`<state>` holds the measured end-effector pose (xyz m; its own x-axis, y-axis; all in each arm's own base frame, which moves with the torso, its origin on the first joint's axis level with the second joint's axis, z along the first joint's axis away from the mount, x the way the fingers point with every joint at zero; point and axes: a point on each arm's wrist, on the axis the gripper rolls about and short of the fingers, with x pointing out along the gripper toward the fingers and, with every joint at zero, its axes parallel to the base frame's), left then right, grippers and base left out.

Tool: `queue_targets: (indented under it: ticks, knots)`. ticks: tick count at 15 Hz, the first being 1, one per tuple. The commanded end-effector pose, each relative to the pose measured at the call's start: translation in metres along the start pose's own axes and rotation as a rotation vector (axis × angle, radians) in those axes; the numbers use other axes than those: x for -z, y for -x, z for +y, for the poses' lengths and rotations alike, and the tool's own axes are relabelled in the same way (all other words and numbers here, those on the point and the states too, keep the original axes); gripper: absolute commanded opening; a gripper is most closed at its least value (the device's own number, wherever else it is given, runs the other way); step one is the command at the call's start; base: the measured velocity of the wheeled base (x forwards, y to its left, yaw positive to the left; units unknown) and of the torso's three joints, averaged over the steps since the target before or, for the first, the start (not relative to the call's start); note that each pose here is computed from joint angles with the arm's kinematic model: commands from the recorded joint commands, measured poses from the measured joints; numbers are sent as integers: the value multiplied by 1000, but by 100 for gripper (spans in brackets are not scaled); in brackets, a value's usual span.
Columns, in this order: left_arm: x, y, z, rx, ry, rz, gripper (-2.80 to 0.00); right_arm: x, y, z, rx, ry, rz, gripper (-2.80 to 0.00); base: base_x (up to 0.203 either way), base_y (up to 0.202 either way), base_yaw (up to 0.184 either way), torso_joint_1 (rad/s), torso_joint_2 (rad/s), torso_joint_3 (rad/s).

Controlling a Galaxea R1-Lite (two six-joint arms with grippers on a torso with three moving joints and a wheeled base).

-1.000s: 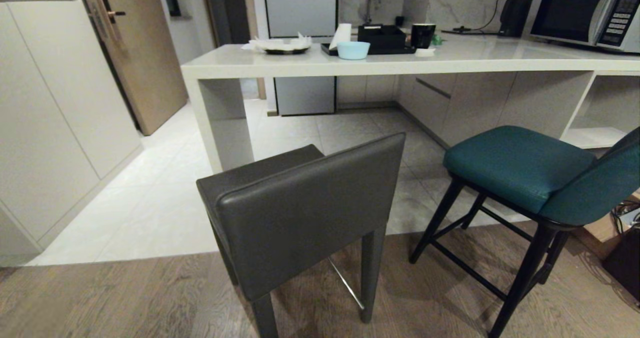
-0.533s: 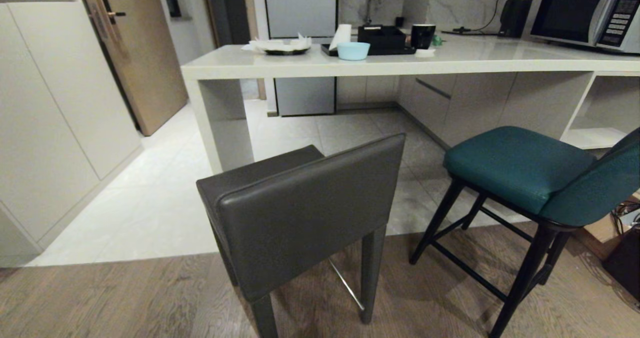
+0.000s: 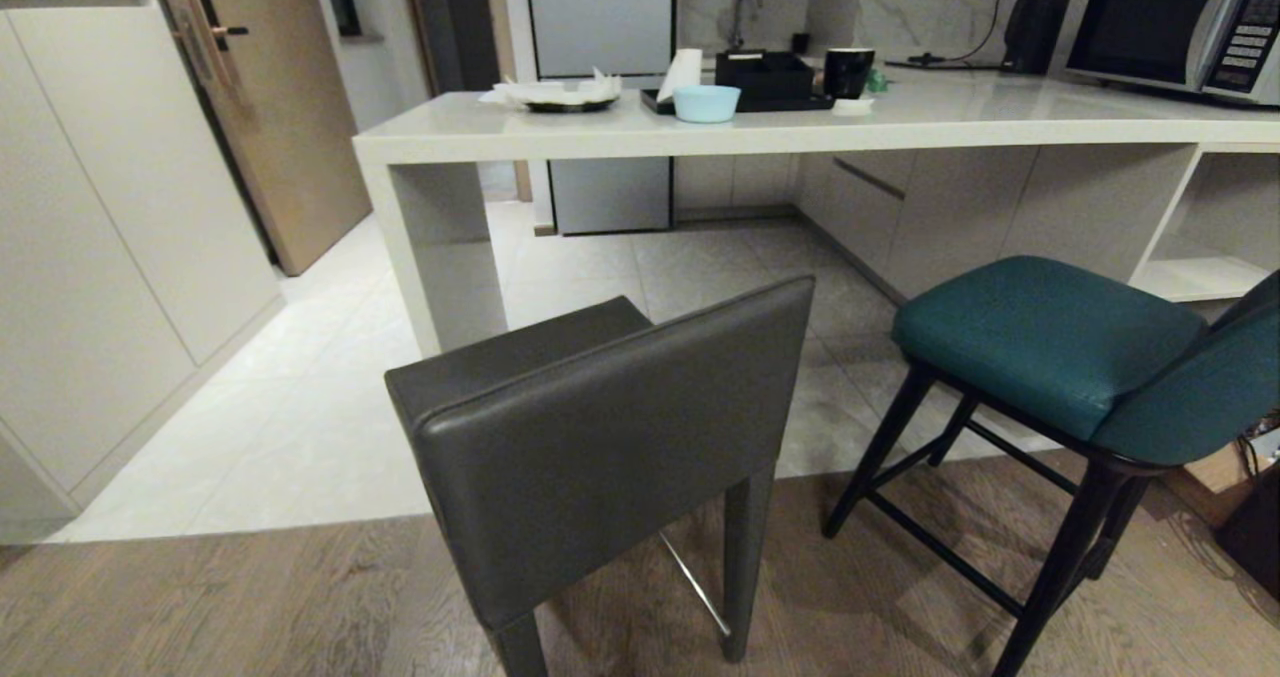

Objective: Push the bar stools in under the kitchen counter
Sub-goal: Push the blue chair back under the dining table

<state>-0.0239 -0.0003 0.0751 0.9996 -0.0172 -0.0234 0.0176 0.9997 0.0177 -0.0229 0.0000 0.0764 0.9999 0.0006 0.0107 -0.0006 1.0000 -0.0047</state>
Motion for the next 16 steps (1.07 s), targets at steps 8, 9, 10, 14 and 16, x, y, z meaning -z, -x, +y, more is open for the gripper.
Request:
queue_targets:
  ticks: [8,9,10,14,16]
  knots:
    - [0,0,0,-17,12,1,-280,0,0,0,-1,0,2,-280,0,0,0,0,0,0]
    - [0,0,0,-17,12,1,-280,0,0,0,-1,0,2,-280,0,0,0,0,0,0]
    - [0,0,0,-17,12,1,-280,0,0,0,1,-3,2,-280,1,-105,13,7,7,-2]
    - [0,0,0,-17,13,0,-280,0,0,0,-1,-4,2,-280,0,-189,1,1,3,3]
    - [0,0,0,-17,13,0,-280,0,0,0,-1,-5,2,-280,0,-194,0,5,1,2]
